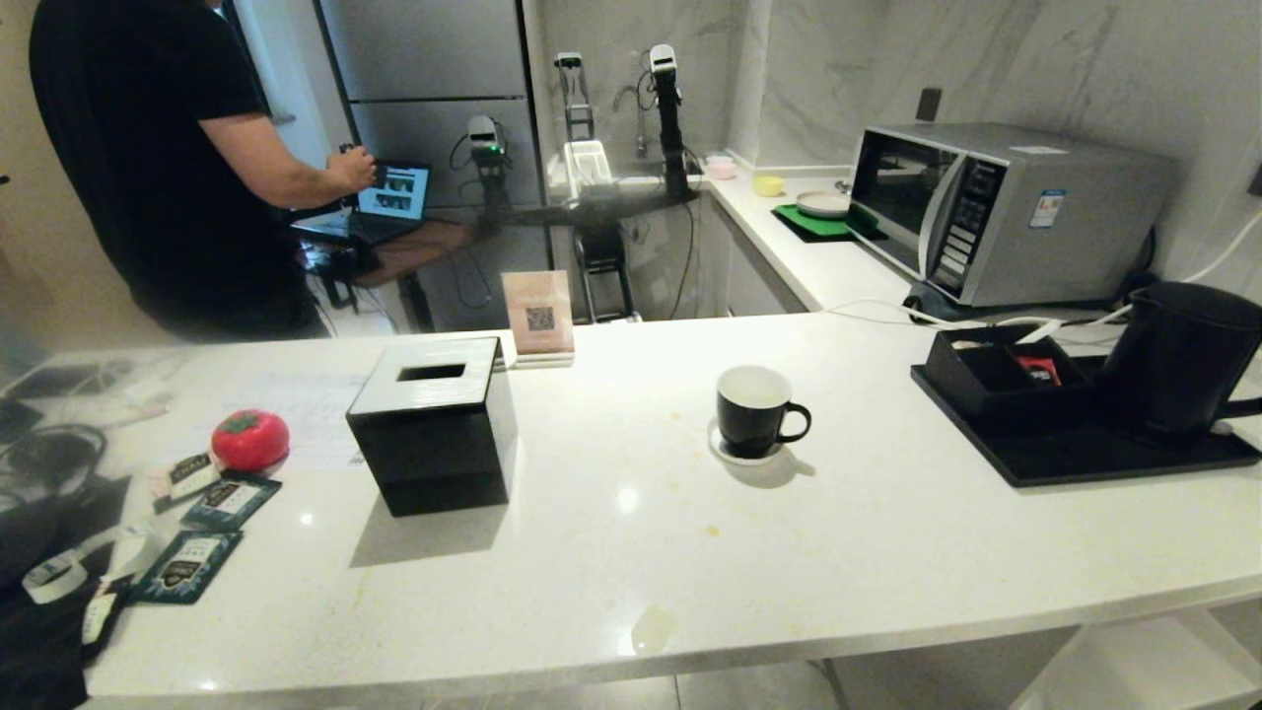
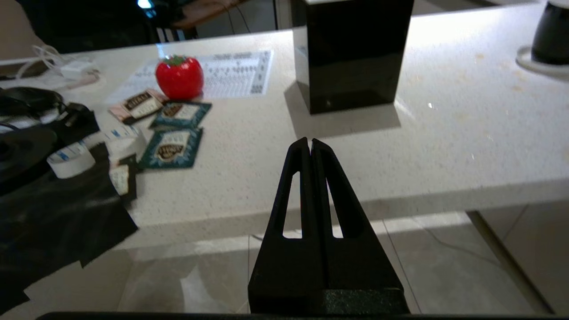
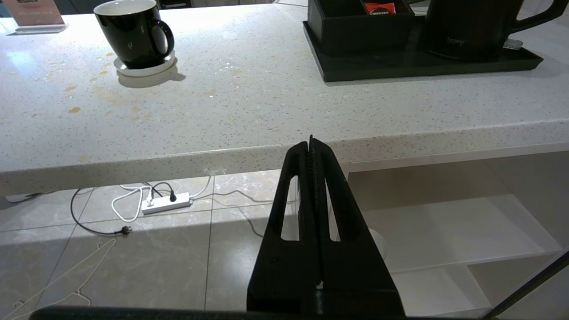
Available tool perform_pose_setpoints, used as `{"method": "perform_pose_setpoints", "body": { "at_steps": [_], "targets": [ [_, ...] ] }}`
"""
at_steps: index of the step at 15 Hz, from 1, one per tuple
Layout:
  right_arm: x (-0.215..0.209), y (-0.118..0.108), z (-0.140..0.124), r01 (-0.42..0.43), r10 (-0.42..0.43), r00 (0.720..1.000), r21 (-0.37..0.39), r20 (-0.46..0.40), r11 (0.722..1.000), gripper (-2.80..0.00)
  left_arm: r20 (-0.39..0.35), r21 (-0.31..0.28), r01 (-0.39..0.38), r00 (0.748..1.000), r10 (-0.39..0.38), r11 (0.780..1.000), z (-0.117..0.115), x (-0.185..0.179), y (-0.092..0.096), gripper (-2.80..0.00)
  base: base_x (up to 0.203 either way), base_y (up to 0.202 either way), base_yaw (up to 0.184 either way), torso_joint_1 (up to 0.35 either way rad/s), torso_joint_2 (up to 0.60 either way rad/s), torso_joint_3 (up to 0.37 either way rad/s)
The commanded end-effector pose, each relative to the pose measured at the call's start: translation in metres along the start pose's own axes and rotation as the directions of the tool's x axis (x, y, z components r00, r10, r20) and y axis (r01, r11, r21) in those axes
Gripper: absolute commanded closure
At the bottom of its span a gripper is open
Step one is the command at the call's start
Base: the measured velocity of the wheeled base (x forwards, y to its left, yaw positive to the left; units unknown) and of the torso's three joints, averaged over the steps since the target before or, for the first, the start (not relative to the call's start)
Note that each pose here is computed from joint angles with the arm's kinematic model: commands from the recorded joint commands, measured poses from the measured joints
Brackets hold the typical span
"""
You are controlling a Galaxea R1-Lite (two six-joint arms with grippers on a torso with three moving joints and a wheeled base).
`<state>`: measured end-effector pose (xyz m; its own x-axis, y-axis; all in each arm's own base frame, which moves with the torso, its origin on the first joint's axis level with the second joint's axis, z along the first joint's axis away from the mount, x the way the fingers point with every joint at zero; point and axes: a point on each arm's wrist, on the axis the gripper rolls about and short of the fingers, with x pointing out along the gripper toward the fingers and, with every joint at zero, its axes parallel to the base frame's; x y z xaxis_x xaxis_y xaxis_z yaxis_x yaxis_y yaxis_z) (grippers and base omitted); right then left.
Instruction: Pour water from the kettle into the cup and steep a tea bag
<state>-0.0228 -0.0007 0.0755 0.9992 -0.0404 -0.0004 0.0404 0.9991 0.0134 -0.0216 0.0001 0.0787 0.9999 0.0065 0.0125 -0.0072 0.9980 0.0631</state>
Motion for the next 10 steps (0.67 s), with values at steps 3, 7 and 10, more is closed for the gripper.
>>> {"method": "perform_pose_setpoints", "body": {
  "at_steps": [3,7,10],
  "targets": [
    [0.0,0.0,0.0,0.0,0.0,1.0,0.0,0.0,1.0,0.0,0.002,-0.002,0.003,1.0,-0.003,1.0,-0.0016,-0.0011,-0.0002,0.0,0.0,0.0,0.0,0.0,0.0,0.0],
    [0.0,0.0,0.0,0.001,-0.001,1.0,0.0,0.0,1.0,0.0,0.0,-0.026,0.003,1.0,-0.003,1.0,-0.0018,-0.0011,-0.0002,0.0,0.0,0.0,0.0,0.0,0.0,0.0],
    [0.0,0.0,0.0,0.0,0.0,1.0,0.0,0.0,1.0,0.0,0.0,-0.028,0.003,1.0,-0.003,1.0,-0.0018,-0.0011,-0.0001,0.0,0.0,0.0,0.0,0.0,0.0,0.0]
  ]
}}
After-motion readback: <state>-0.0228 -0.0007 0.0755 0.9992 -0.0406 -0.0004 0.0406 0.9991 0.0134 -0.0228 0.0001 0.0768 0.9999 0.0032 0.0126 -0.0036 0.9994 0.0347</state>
